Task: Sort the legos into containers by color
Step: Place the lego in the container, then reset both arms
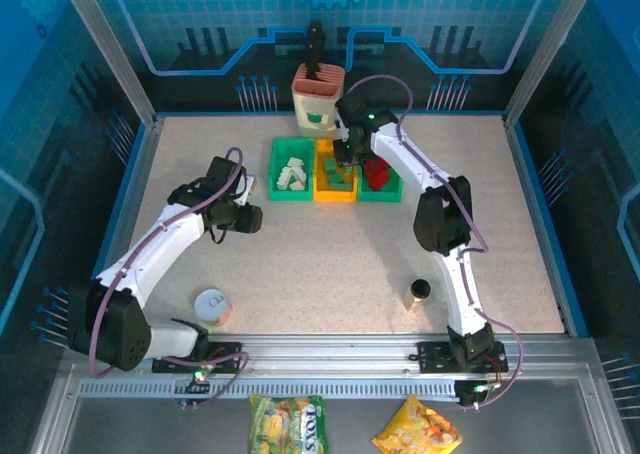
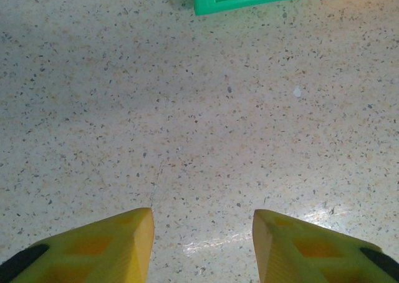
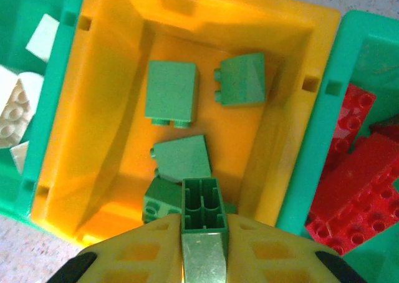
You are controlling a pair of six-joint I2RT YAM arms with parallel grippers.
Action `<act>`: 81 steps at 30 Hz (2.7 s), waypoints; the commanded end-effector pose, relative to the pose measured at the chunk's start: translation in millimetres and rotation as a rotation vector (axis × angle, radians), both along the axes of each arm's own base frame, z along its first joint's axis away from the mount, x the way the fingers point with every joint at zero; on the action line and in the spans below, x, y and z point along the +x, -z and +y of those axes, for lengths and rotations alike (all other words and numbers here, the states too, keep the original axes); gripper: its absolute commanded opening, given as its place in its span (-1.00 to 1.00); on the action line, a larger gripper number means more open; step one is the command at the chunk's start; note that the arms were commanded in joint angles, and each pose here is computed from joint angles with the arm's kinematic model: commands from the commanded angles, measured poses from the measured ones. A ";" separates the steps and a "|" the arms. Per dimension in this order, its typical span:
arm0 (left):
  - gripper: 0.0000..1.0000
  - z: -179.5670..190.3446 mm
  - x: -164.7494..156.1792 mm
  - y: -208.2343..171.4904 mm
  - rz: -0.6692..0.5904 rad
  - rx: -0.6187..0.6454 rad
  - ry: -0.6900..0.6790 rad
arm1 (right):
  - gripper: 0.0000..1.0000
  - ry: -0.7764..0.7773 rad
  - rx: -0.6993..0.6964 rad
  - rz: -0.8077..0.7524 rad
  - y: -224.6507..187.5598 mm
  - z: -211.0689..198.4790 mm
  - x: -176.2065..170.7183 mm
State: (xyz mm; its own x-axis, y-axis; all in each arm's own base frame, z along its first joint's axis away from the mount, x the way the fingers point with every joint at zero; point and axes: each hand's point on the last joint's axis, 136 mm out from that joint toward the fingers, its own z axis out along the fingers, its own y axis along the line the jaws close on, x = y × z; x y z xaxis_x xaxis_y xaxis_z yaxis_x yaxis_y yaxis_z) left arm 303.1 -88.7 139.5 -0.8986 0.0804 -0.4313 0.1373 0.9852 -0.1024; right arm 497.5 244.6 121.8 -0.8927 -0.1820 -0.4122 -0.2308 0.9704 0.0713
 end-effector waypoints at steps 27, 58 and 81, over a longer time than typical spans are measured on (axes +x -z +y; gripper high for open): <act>0.06 -1.8 2.7 -7.1 -0.005 -0.033 -0.028 | -0.27 0.056 -0.114 -0.095 -30.1 -10.6 -1.3; 0.99 52.4 81.3 16.6 -0.219 0.017 -0.392 | 0.99 0.479 -0.091 -0.145 2.7 -264.5 -94.9; 0.99 90.0 98.7 38.5 -0.752 0.030 -0.269 | 0.99 0.169 0.009 -0.811 16.6 -224.2 -100.0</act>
State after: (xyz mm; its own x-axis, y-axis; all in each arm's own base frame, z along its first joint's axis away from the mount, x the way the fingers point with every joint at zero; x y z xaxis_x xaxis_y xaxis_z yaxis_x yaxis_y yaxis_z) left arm 393.2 5.7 71.0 -0.5015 -0.0478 -0.8638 -0.1459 0.9888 0.0300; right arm 382.2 3.0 70.8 -0.5087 0.0048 -0.8609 0.0066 1.0000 0.0017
